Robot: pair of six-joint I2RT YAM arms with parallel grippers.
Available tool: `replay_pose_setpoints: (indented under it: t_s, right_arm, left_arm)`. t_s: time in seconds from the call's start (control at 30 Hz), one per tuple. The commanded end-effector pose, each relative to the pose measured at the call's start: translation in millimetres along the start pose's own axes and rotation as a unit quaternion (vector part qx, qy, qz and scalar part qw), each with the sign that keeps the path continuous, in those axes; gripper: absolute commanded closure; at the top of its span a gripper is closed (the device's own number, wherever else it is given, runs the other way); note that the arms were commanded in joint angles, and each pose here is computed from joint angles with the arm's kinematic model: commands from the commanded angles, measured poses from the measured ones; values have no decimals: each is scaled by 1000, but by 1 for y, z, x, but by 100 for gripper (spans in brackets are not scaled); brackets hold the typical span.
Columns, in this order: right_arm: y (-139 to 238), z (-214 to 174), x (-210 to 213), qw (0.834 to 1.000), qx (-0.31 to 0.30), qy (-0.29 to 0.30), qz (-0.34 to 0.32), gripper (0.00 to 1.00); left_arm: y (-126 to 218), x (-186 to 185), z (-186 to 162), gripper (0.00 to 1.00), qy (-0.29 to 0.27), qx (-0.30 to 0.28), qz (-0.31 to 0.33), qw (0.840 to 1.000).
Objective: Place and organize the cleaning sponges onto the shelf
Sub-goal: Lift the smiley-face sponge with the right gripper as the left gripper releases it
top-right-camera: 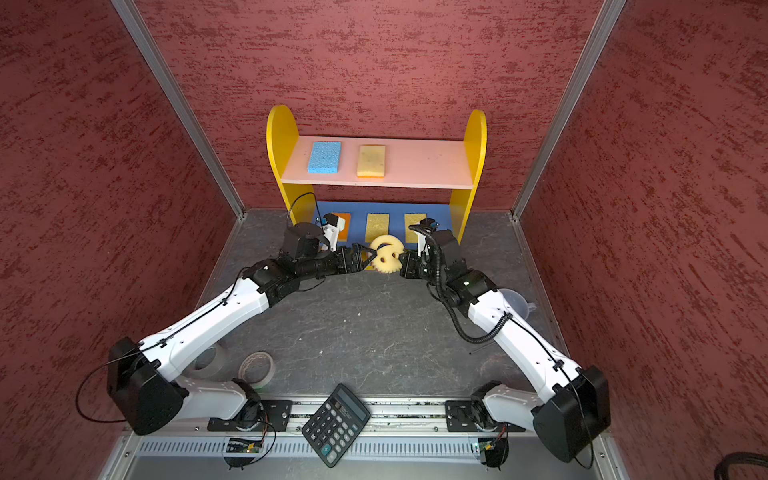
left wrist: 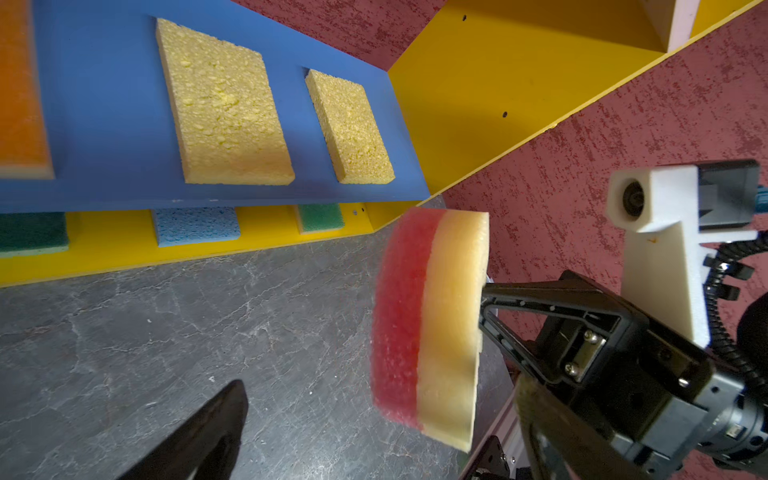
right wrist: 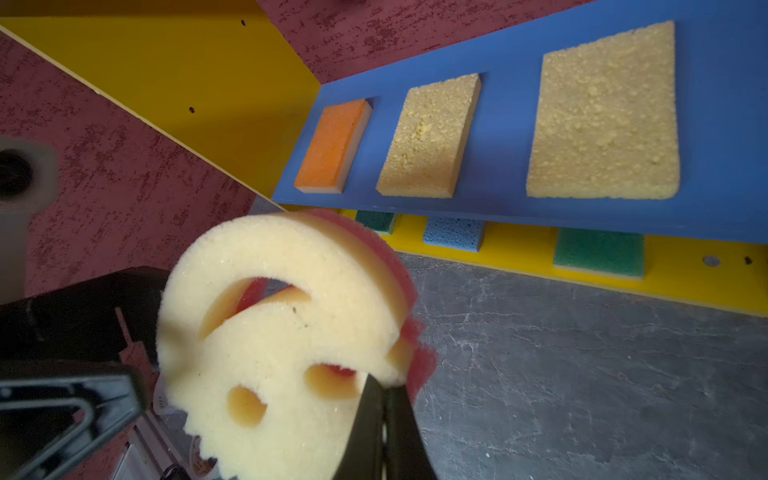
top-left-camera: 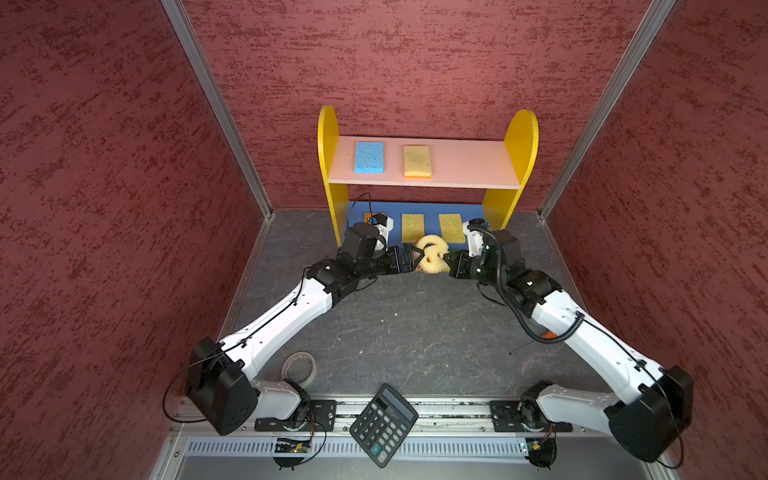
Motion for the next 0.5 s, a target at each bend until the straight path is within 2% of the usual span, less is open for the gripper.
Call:
replay_pose_setpoints:
  t_s: [0.0,0.23,0.47]
  right_arm:
    - [4,8,16,999,3,8,44,100]
    - [3,9,25,997,11,1,74,100]
    - [10,13,32,996,-2,0,90,100]
  left_arm:
    - [-1,-15,14,1,-8,-12,-53,998]
    - [-2,-28,24,0,-4,-13,-104,995]
    - [-2,-30,28,34,-4,-20,-118,993]
Point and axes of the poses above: each gripper's point midway between its finger pads, its own y axis back along the fingers, its own x axis along the line the jaws close on, z = x × y, the point moved 6 cm from there along y, back along the fingers, and after that the axes turned 13 degrees about -y, right-handed, at the moved point
